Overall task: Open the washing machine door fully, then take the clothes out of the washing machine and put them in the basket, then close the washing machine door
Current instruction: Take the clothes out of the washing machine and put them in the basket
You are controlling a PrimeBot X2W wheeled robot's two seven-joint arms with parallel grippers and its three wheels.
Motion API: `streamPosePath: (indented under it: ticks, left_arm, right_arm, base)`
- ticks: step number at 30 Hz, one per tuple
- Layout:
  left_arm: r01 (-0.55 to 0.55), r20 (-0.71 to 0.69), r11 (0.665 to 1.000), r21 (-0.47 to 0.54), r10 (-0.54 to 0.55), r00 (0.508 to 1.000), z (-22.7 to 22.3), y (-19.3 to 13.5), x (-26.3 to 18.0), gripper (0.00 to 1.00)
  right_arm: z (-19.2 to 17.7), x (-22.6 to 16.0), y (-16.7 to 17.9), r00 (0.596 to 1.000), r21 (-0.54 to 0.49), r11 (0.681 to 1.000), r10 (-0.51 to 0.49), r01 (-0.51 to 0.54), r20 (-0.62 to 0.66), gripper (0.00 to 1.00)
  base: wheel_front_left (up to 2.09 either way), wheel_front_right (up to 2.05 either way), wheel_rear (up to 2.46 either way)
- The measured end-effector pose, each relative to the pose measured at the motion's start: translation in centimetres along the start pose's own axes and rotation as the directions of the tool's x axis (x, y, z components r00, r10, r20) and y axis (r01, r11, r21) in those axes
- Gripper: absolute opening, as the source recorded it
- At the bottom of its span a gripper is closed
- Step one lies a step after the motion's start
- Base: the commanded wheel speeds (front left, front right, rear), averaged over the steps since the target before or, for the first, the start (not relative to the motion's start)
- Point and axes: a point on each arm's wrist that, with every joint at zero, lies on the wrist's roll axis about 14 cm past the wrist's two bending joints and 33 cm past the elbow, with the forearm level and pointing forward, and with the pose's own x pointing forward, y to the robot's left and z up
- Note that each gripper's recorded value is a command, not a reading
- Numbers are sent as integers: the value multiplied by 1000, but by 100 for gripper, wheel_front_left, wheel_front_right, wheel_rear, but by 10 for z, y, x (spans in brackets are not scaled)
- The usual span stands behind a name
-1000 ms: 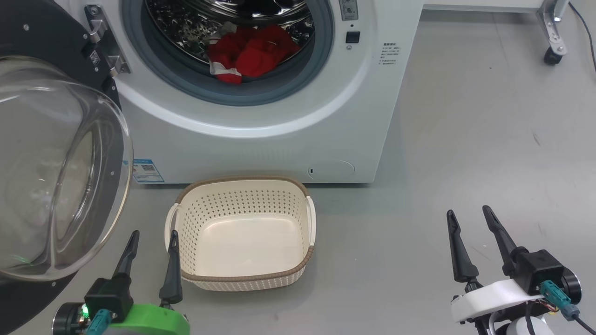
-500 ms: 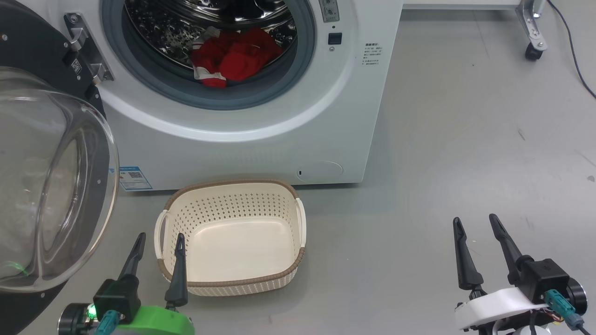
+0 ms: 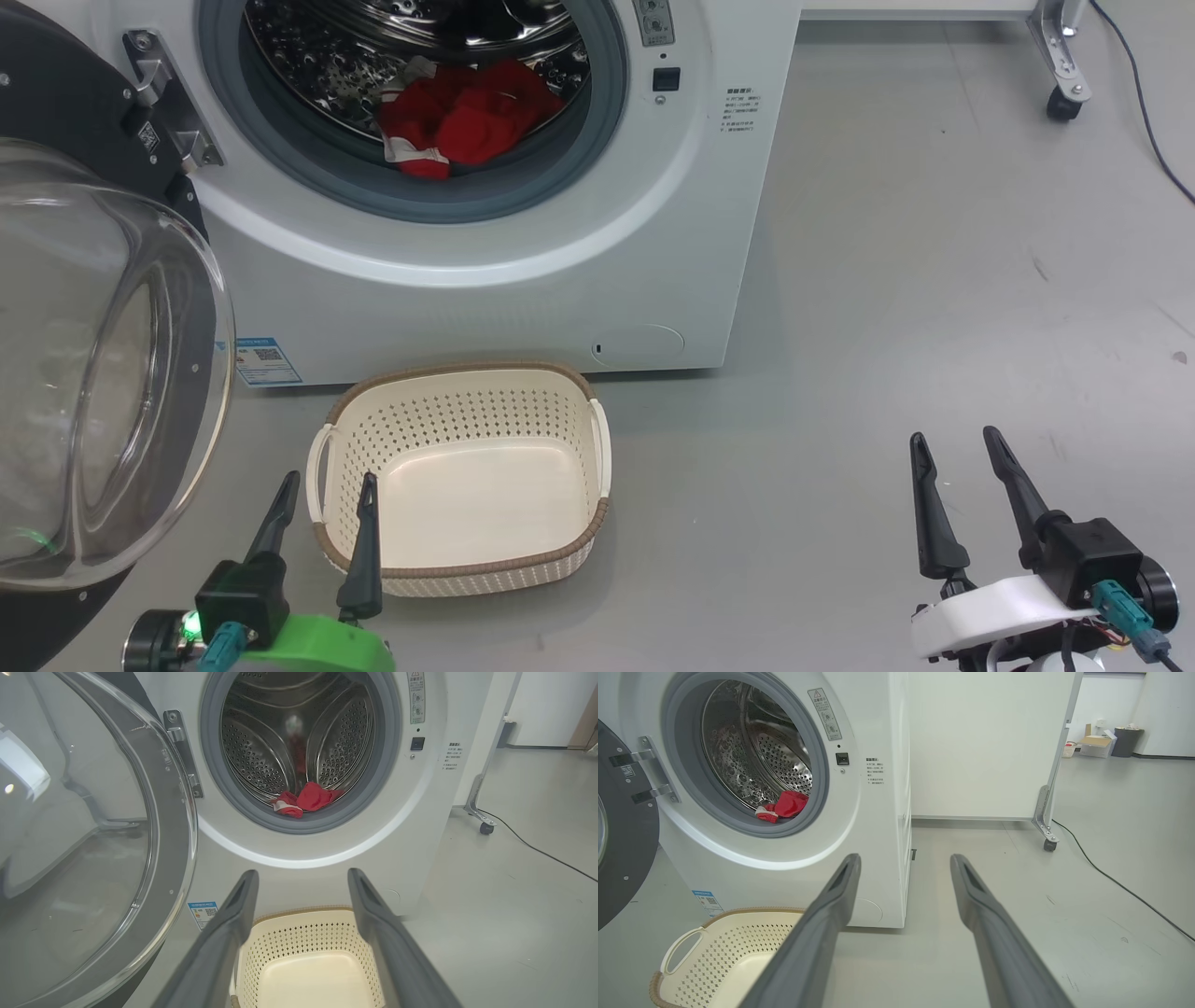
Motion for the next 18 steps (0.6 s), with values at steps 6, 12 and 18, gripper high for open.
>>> streamPosePath:
  ticks: [6, 12, 18]
  left_arm:
    - [2, -1, 1000, 0, -2, 1000, 0, -1, 0, 100]
    - [11, -1, 1000, -1, -11, 1000, 0, -4, 0, 100]
    - [23, 0, 1000, 10, -23, 1000, 0, -7, -1, 100]
  right_arm:
    - [-1, -1, 1, 1000, 2, 1000, 2, -2, -3, 100]
    - [-2, -2, 1, 1000, 3, 1000, 1, -1, -8, 100]
    - [-3, -4, 1, 1000, 4, 1000, 2, -2, -8, 100]
  base:
    - [0, 0, 0]
    - [2, -7, 5]
    - [26, -31, 5]
